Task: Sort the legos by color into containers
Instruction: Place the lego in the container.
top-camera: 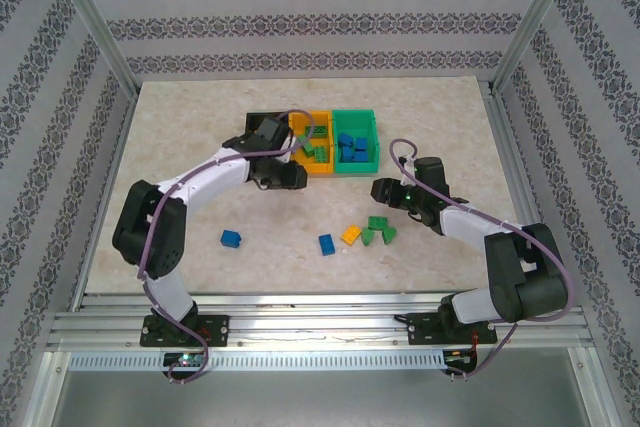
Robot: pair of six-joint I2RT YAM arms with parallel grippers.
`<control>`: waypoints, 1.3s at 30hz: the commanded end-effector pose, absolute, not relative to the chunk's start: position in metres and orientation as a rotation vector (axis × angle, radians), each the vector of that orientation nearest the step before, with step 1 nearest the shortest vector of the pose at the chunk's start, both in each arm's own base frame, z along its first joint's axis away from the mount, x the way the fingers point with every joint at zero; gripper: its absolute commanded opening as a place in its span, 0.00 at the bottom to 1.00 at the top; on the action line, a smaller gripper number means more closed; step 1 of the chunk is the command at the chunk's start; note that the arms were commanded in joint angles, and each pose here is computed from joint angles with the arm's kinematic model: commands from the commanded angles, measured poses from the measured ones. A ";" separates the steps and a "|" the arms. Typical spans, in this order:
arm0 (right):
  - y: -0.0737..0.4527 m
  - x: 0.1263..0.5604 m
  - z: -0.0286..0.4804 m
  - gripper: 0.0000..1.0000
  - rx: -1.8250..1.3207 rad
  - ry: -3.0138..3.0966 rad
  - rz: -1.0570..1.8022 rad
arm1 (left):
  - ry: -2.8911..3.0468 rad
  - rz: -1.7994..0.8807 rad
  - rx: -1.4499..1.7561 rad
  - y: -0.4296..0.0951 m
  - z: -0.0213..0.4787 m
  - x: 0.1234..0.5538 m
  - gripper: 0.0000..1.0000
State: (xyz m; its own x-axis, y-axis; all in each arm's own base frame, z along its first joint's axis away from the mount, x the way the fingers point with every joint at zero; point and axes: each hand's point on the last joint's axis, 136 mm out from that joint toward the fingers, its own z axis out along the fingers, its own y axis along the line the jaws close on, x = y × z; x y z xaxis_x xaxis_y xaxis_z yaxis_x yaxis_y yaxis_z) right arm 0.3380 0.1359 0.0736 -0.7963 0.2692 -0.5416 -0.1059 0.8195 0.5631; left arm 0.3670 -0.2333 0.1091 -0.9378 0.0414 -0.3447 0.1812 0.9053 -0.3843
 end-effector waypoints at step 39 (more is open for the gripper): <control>0.139 0.347 0.084 0.51 0.130 2.334 0.814 | 2.487 -0.413 0.288 -0.210 0.164 0.466 0.61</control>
State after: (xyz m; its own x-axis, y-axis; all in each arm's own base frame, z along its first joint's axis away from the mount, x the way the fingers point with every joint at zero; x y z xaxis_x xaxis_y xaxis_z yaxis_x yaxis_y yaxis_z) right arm 0.3371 0.1371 0.0721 -0.8034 0.2823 -0.5243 -0.0919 0.8112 0.5776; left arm 0.4699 -0.1715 0.1280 -0.8647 0.1286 -0.4855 0.2051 0.9728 -0.1075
